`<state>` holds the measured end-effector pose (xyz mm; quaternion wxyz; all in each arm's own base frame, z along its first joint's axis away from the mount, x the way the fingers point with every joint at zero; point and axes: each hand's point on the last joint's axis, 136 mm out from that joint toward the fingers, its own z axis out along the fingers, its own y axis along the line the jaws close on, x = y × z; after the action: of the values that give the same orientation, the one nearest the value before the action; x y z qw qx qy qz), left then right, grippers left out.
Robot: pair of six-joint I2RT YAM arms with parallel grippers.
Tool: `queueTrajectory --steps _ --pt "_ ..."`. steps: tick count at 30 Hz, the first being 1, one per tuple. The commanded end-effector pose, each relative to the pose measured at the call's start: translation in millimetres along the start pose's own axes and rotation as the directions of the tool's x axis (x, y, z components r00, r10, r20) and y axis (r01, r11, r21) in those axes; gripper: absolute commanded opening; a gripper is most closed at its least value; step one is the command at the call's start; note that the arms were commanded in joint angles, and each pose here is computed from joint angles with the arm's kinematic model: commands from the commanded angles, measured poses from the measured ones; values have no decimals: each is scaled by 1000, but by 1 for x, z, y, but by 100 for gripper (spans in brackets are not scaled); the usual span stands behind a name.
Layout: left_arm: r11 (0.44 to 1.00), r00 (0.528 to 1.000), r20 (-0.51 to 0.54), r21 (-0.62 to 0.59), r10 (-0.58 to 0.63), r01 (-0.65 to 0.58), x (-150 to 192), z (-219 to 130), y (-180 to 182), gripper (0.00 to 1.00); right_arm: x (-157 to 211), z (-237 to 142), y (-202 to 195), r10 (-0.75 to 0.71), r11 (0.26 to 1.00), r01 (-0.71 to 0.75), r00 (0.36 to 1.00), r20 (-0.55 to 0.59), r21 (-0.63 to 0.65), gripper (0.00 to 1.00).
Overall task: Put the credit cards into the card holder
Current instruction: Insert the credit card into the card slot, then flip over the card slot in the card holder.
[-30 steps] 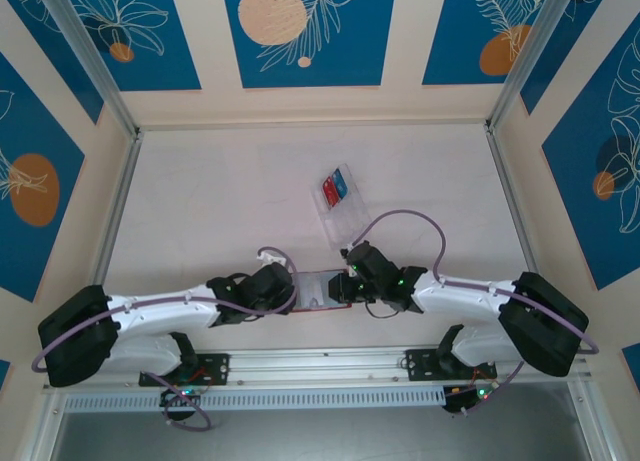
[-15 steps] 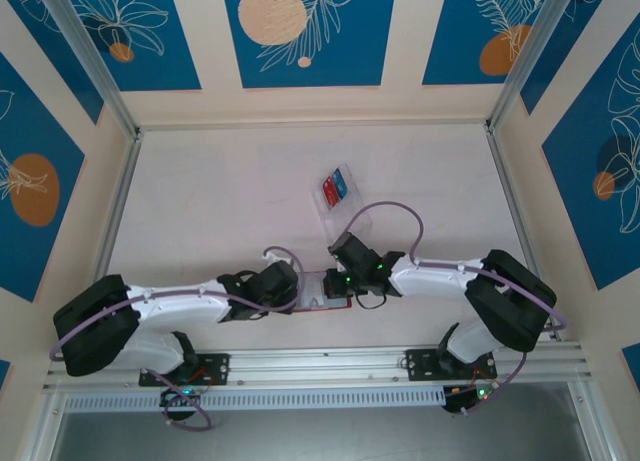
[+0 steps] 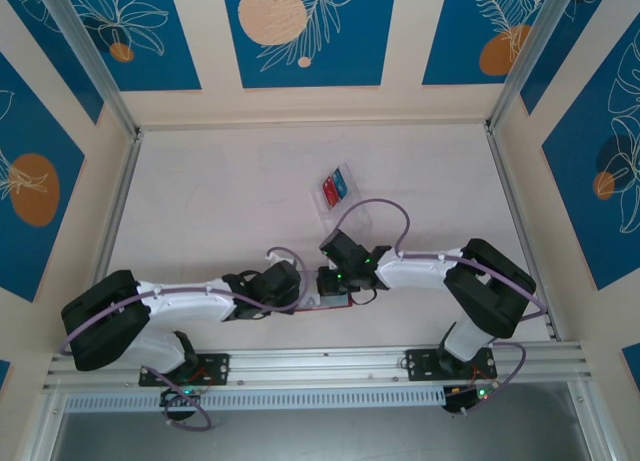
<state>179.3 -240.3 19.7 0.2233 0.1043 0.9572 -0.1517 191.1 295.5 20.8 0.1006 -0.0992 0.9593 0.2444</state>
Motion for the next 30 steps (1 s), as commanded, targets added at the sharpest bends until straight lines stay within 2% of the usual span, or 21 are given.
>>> queueTrajectory --steps 1,5,9,15,21,30 --pt "1000 999 -35 -15 3 -3 11 6 8 22 0 -3 23 -36 997 35 999 -19 -69 0" --pt "1000 999 -37 -6 -1 1 12 7 7 23 0 -3 39 -39 989 36 999 -20 -146 0" --pt "1000 999 -38 -5 -4 4 12 7 7 23 2 4 44 -35 985 27 998 -44 -167 6" --pt "1000 999 -30 -20 -19 18 16 7 14 23 -7 -18 27 -88 996 88 996 8 -13 10" --pt "999 999 -29 -15 -30 30 22 8 18 23 -18 -47 7 -151 980 144 988 37 138 19" --pt "1000 999 -29 -14 -27 27 23 7 18 23 -32 -41 -19 -169 953 161 985 9 258 28"
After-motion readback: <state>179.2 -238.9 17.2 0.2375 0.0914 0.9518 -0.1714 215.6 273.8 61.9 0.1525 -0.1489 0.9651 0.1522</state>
